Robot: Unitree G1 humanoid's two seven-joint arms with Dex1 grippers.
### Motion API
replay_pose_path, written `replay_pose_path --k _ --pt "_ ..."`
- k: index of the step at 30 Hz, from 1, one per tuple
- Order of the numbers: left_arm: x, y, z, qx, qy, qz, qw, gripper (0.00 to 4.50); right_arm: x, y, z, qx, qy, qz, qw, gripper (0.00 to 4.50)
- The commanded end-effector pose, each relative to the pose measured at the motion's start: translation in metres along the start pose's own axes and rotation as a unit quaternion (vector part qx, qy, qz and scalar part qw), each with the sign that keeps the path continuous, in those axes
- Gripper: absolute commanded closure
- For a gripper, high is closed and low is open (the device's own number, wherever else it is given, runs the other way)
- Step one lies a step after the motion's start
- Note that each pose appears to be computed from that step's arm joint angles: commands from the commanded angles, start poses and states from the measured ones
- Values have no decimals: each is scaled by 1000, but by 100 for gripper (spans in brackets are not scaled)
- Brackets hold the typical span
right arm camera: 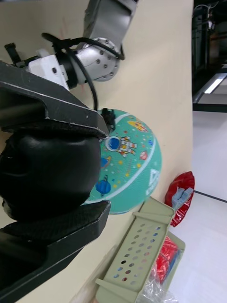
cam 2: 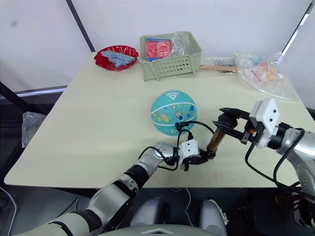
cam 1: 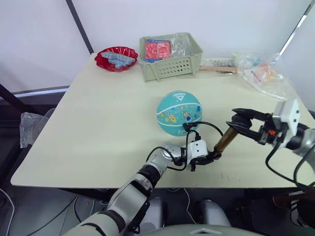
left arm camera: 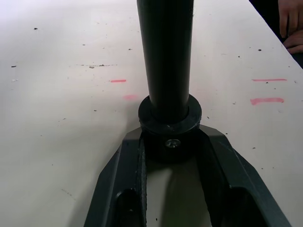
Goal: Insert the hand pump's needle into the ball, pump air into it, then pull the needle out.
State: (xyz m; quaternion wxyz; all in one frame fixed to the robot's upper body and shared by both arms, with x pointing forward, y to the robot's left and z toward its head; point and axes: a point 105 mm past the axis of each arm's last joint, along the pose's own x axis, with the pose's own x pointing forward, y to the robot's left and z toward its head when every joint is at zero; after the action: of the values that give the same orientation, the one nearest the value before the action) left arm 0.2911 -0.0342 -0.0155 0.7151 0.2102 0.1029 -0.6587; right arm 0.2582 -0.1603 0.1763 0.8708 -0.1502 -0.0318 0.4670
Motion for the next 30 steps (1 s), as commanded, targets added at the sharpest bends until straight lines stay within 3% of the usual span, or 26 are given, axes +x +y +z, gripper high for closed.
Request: replay_pose_path --k 1,8,30 --pt "-14 -29 -66 -59 116 -31 991 342 3 13 -39 19 51 13 998 292" --pt "-15 -30 -66 -60 116 -31 991 342 9 19 -43 16 39 15 999 292" --pt "-16 -29 -66 -58 117 -35 991 342 -21 -27 67 -29 -50 -12 998 292"
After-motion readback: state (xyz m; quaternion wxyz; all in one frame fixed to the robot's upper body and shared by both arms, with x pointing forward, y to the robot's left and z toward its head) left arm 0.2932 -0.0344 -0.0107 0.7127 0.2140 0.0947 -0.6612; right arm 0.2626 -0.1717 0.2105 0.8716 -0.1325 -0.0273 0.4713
